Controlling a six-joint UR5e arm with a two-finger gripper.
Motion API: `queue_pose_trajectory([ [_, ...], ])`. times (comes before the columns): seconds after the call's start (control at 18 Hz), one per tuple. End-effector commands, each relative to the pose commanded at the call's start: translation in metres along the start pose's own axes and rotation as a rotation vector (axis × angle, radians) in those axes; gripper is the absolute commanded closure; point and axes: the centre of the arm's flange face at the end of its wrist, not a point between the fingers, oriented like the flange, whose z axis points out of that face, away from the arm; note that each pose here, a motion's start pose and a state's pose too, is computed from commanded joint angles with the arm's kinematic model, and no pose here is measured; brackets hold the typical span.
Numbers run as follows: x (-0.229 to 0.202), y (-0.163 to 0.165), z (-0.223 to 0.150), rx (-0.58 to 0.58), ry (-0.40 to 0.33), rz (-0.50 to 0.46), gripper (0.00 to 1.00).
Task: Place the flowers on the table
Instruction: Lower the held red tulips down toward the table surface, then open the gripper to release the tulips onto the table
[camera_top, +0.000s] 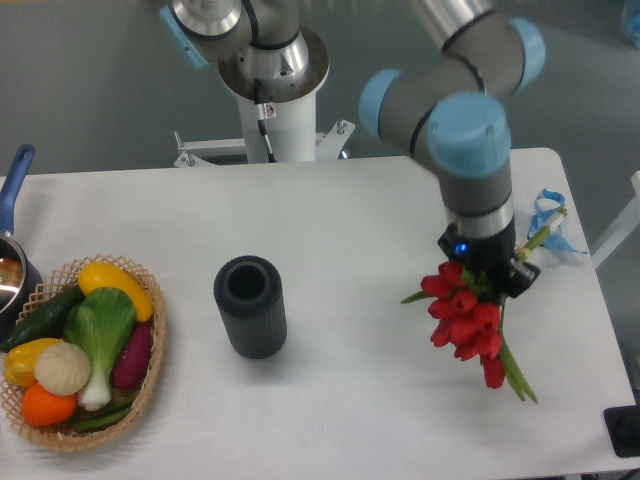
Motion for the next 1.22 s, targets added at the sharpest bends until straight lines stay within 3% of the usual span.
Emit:
queue_pose_trajectory([
  [0.28, 0.009, -0.021, 0.038, -0.006, 0.054, 0.026, 0.63],
  [0.56, 0.015, -0.039, 0.058, 0.001, 0.048, 0.031, 0.63],
  [0.89, 0.014, -0.044, 0.052, 0.018, 0.024, -0.020, 0.57],
  [0.94, 0.013, -0.043, 0.050, 0.023, 0.021, -0.029, 0.45],
  [1.0, 0.013, -0.042, 0.050, 0.023, 0.022, -0.029, 0.14],
  [1.06, 0.012, -0.041, 0.048, 0.021, 0.018, -0.025, 0.00],
  [1.22, 0.013, -0.039, 0.041, 0.022, 0.009, -0.019, 0.00],
])
